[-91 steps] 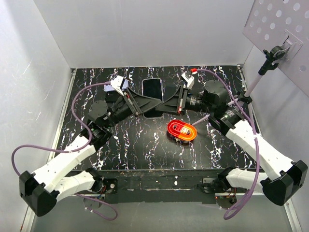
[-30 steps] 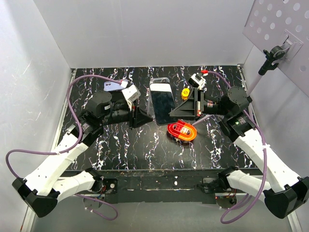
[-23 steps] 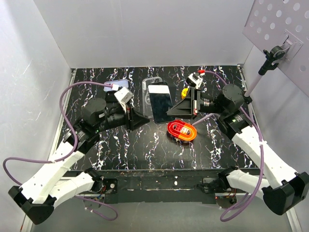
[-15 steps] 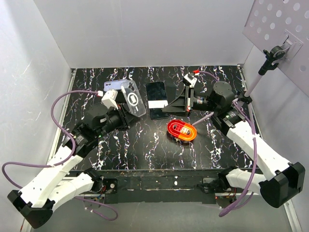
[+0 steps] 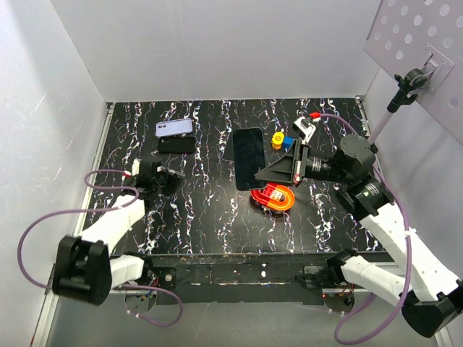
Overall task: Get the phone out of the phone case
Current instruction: Place the phone case at the center of the board, then place the phone at the center of the board.
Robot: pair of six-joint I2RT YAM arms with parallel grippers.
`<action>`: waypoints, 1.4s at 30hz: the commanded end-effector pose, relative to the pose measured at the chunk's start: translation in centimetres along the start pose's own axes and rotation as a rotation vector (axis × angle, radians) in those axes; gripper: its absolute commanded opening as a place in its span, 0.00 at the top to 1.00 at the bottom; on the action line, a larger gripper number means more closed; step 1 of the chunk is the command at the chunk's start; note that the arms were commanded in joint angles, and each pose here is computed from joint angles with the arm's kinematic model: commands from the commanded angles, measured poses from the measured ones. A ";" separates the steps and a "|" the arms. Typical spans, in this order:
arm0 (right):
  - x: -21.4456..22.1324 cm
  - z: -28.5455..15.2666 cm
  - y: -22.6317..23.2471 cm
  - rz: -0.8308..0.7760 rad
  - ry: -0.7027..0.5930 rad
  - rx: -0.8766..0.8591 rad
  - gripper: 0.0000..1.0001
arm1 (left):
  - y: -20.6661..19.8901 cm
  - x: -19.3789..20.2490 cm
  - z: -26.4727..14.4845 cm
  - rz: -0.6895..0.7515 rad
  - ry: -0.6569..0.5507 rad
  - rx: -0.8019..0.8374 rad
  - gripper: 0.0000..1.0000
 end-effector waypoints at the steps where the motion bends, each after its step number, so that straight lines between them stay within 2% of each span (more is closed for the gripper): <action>1: 0.7 -0.9 0.5 -0.075 -0.044 0.011 0.99 | -2.8 -1.5 3.5 -0.135 -0.044 0.157 1.00; 3: 0.8 -0.9 0.2 -0.072 -0.044 0.015 0.99 | -3.0 -1.7 5.2 -0.147 -0.044 0.182 1.00; 10: 1.1 -0.8 -0.9 -0.048 -0.050 0.028 0.99 | -1.1 -1.4 10.0 -0.299 -0.052 0.080 1.00; 13: 1.1 -0.6 -1.3 -0.035 -0.046 0.029 0.99 | -1.0 -1.7 11.7 -0.358 -0.079 0.097 1.00; 21: 1.1 -0.2 -2.9 -0.003 -0.052 0.071 0.99 | -0.6 -2.3 15.1 -0.493 -0.030 0.144 0.99; 25: 0.8 0.5 -4.6 0.025 -0.041 0.109 0.99 | -0.4 -1.8 15.1 -0.484 0.081 0.153 0.75; 29: -0.3 1.9 -6.7 0.041 -0.054 0.179 0.99 | -0.6 -1.5 13.4 -0.436 0.164 0.138 0.39; 31: -1.3 2.8 -7.8 0.029 -0.073 0.241 0.99 | -0.7 -1.2 12.1 -0.390 0.218 0.109 0.24; 32: -1.8 3.2 -8.6 0.031 -0.076 0.290 0.99 | -0.8 -1.1 11.2 -0.371 0.242 0.089 0.21; 33: -2.6 3.8 -8.8 0.012 -0.087 0.325 0.99 | -0.8 -1.0 10.2 -0.357 0.264 0.055 0.08; 34: -3.2 4.3 -9.7 0.015 -0.085 0.368 0.99 | -0.9 -0.9 9.3 -0.327 0.281 0.025 0.02; 37: -5.4 6.4 -12.1 0.013 -0.102 0.441 0.99 | -0.7 -0.7 6.2 -0.222 0.320 -0.094 0.02; 42: -9.1 10.7 -17.4 0.048 -0.117 0.511 0.99 | -1.9 -1.5 0.7 0.027 0.280 -0.009 0.02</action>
Point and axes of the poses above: each gripper's point midway between its finger pads, its own z axis out along the fingers, its own y axis along the line the jaws close on, x = y × z, the point moved 10 cm from there along -z, back along the fingers, and after that the axes turned 2 degrees about -z, right-handed, at the moved point
